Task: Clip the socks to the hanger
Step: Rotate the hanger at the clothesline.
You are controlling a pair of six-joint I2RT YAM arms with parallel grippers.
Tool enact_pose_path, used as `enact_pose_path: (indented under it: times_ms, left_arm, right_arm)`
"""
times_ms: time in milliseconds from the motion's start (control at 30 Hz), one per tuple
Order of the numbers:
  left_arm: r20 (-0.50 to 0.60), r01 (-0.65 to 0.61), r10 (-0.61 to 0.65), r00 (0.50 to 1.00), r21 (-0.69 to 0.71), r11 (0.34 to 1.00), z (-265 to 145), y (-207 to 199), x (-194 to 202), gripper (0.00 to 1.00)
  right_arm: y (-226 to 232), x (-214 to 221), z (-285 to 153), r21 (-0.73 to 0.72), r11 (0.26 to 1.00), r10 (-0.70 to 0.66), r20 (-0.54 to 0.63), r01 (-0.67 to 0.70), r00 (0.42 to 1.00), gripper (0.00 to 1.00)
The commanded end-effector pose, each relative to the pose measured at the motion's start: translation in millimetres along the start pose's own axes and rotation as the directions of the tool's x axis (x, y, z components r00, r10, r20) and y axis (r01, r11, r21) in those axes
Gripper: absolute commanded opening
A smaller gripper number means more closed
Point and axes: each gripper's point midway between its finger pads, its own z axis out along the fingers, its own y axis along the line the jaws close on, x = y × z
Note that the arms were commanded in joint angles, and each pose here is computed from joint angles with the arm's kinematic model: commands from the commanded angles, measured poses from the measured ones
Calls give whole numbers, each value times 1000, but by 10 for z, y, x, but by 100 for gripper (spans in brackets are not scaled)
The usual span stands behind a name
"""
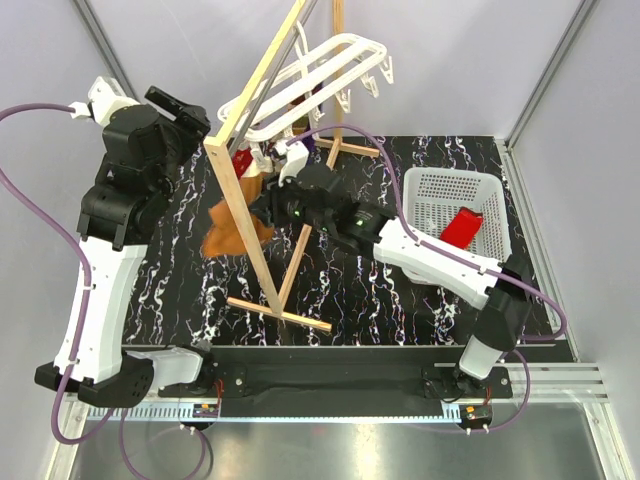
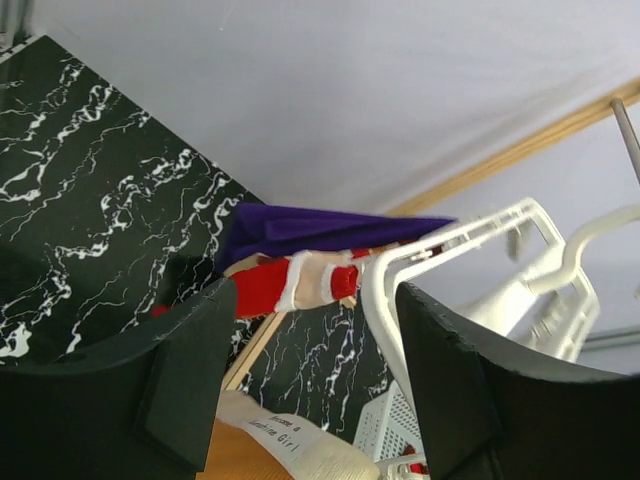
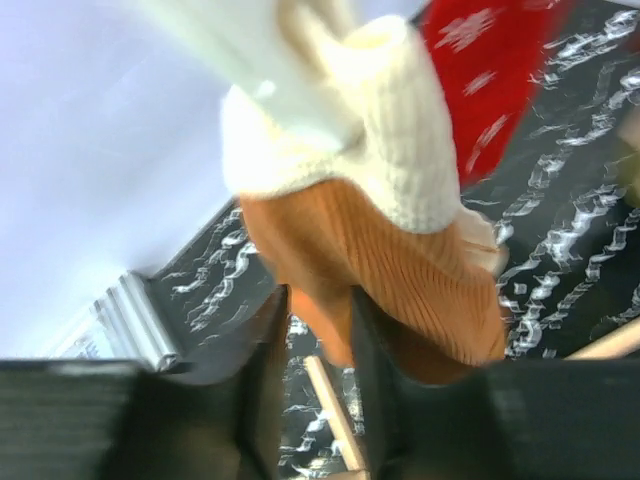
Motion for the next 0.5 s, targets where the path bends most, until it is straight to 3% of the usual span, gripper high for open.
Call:
enact_pose_path:
  times_ms: [0, 233, 467]
  left_arm:
    - [96, 59, -57, 994, -20, 998, -92, -9, -279, 70]
    - [66, 4, -8, 998, 62, 998, -121, -165, -261, 68]
    - [27, -68, 64, 998, 211, 975, -205, -437, -233, 65]
  right_arm:
    - [278, -381, -11, -73, 997, 37, 108, -29, 993, 43]
    - [109, -322, -330, 20, 1000, -17, 42, 16, 999, 68]
    - [-362, -112, -914, 236, 970, -55, -40, 63, 998, 71]
